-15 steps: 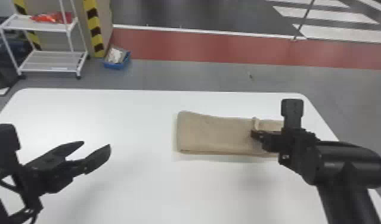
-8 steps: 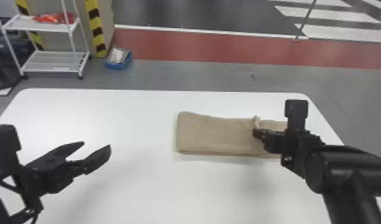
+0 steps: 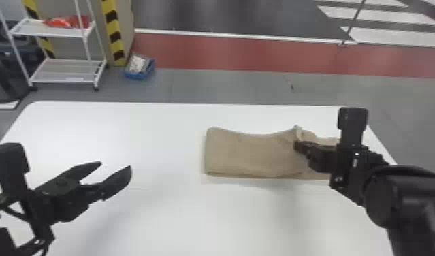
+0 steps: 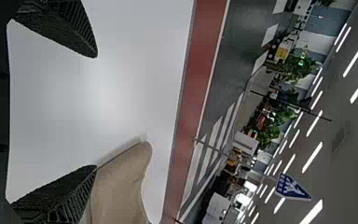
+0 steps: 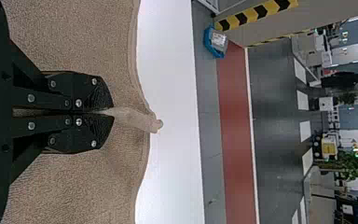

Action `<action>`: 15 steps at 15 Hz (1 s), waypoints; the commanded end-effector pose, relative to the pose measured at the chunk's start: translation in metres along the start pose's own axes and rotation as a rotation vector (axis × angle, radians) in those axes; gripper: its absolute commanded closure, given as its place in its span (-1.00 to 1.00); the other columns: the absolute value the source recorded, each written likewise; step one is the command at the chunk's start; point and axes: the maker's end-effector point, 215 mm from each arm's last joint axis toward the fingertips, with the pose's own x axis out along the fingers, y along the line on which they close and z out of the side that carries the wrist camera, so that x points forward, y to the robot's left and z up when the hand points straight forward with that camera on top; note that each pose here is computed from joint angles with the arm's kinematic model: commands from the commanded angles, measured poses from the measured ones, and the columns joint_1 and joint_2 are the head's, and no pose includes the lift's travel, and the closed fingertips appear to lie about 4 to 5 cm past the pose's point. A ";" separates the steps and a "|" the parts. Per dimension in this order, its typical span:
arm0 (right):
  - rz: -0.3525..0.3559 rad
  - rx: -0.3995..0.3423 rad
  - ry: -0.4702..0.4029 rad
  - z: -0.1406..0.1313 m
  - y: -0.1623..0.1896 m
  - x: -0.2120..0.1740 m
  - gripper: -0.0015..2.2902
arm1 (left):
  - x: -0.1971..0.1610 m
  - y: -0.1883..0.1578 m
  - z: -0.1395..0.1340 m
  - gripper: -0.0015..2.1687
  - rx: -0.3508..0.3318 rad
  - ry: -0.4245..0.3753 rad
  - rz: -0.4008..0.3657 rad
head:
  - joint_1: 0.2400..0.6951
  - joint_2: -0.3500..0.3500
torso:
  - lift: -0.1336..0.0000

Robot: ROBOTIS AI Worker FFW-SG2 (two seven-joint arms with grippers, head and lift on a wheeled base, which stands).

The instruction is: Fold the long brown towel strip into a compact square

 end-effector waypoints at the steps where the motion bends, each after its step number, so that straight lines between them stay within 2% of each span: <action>1: -0.010 0.004 -0.014 -0.002 -0.007 -0.002 0.00 | -0.002 -0.004 0.000 -0.98 0.001 -0.001 -0.005 | 1.00 -0.35 | -0.86; 4: -0.018 -0.008 -0.021 0.007 -0.008 -0.002 -0.07 | -0.007 -0.005 -0.003 -0.98 0.001 0.002 -0.002 | 1.00 -0.38 | -0.86; 5: -0.021 0.001 0.002 -0.004 -0.010 0.003 -0.31 | -0.008 -0.005 -0.003 -0.98 0.002 0.000 -0.002 | 1.00 -0.38 | -0.86; 7: -0.034 0.003 0.022 -0.016 -0.014 0.006 -0.52 | -0.008 -0.005 -0.003 -0.98 0.002 0.002 -0.002 | 1.00 -0.39 | -0.86; 9: -0.033 0.000 0.034 -0.025 -0.013 0.005 -0.61 | -0.009 -0.005 -0.002 -0.98 0.003 -0.002 -0.001 | 1.00 -0.40 | -0.86; 10: -0.036 -0.001 0.026 -0.027 -0.014 0.001 -0.76 | -0.009 -0.005 -0.003 -0.98 0.002 0.001 -0.001 | 1.00 -0.40 | -0.86; 13: -0.032 -0.006 0.011 -0.030 -0.012 -0.017 -0.76 | -0.009 -0.003 -0.005 -0.98 0.001 0.003 0.003 | 1.00 -0.41 | -0.86; 15: -0.030 -0.009 0.042 -0.042 -0.009 -0.026 -0.74 | -0.008 -0.003 -0.005 -0.98 -0.001 0.002 0.003 | 1.00 -0.41 | -0.86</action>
